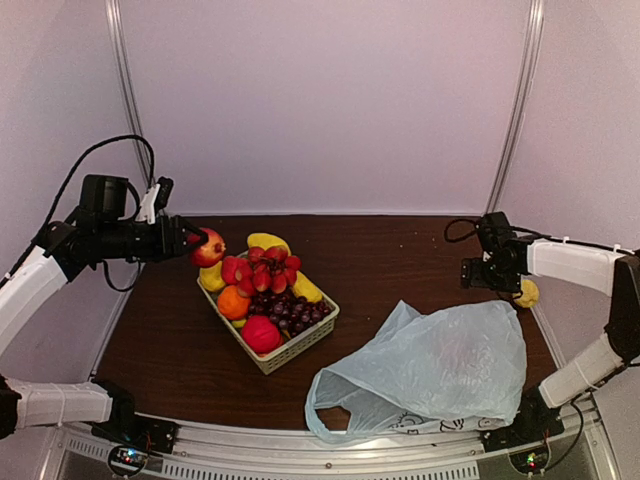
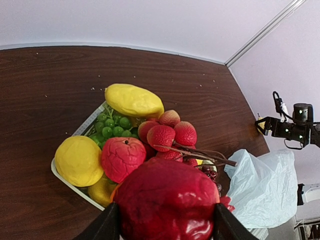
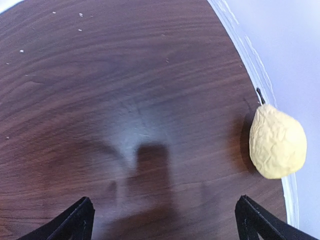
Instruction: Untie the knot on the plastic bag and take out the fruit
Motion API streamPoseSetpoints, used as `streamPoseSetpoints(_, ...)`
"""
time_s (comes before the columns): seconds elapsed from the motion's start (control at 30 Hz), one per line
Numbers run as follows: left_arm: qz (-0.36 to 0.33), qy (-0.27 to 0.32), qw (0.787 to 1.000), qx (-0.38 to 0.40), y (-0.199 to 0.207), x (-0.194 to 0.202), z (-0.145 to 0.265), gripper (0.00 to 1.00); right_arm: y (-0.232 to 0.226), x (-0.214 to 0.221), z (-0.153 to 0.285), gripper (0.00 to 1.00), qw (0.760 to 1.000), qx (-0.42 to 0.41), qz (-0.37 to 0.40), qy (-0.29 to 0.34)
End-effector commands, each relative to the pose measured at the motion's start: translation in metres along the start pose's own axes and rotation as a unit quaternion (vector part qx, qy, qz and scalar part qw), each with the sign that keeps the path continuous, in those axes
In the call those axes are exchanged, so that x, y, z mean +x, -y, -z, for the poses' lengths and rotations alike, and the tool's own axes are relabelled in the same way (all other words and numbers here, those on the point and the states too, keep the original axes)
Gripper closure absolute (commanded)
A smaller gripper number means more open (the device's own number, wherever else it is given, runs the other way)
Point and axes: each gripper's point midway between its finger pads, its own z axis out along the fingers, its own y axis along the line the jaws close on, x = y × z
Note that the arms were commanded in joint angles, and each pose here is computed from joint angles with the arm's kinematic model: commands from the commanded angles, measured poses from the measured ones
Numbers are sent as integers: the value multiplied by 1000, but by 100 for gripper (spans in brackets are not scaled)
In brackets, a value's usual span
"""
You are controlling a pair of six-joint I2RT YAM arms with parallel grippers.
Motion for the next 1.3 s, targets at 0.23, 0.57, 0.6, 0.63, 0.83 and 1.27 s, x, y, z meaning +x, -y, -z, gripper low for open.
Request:
streamPoseSetpoints(0.23, -14, 11, 1000, 18, 7, 4, 7, 56, 105, -24, 7, 1, 988, 150, -12, 14)
streamPoseSetpoints(0.57, -19, 12, 1000, 15, 5, 9, 8, 55, 170, -38, -29, 9, 972, 232, -19, -32)
streamPoseSetpoints(0.6, -20, 11, 1000, 15, 5, 8, 8, 55, 174, -37, -33, 14, 971, 237, -22, -35)
streamPoseSetpoints(0.63, -19, 10, 1000, 14, 4, 8, 7, 55, 177, -35, -39, 18, 970, 240, -23, -41)
streamPoseSetpoints(0.83, -17, 6, 1000, 21, 8, 4, 4, 55, 182, -27, -76, 27, 969, 233, -23, -73)
streamPoseSetpoints(1.27, -4, 8, 1000, 20, 9, 0, 4, 55, 205, -15, -110, 31, 966, 229, -42, -113)
